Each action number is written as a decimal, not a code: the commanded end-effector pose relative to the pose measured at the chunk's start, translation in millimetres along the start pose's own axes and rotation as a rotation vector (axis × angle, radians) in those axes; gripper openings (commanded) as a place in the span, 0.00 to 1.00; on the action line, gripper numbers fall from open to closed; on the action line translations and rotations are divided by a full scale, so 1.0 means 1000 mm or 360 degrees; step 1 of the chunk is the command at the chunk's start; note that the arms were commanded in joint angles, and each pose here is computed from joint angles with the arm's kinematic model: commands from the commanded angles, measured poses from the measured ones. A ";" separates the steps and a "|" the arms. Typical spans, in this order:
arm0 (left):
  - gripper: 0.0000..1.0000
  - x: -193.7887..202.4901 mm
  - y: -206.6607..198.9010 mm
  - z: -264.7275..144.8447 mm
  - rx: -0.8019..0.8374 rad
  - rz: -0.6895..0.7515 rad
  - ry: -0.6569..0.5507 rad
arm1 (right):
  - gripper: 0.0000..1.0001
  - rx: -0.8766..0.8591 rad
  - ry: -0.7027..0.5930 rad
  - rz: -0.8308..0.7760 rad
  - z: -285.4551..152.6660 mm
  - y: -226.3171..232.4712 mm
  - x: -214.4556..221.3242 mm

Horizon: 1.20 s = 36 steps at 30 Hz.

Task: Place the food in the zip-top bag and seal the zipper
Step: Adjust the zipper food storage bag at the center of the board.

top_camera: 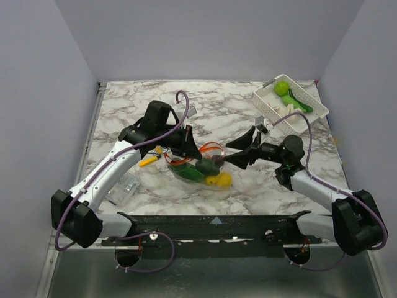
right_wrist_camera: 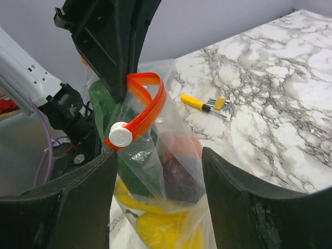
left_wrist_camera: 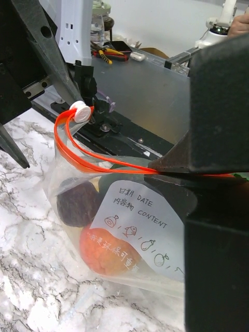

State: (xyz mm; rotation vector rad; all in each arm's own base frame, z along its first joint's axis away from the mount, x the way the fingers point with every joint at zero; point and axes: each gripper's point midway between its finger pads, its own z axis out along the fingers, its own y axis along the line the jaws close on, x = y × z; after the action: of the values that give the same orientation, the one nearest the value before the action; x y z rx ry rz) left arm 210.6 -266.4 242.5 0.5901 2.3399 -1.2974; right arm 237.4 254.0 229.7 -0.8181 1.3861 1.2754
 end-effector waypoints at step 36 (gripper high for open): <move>0.61 -0.038 -0.010 -0.041 -0.0410 0.0923 -0.0429 | 0.00 0.0021 0.0081 0.0021 0.023 0.005 0.007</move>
State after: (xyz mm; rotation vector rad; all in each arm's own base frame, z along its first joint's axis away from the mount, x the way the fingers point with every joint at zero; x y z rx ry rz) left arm 211.2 -245.9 256.9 0.7414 2.1516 -1.0459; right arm 236.4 270.3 214.3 -0.8182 1.4414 1.2063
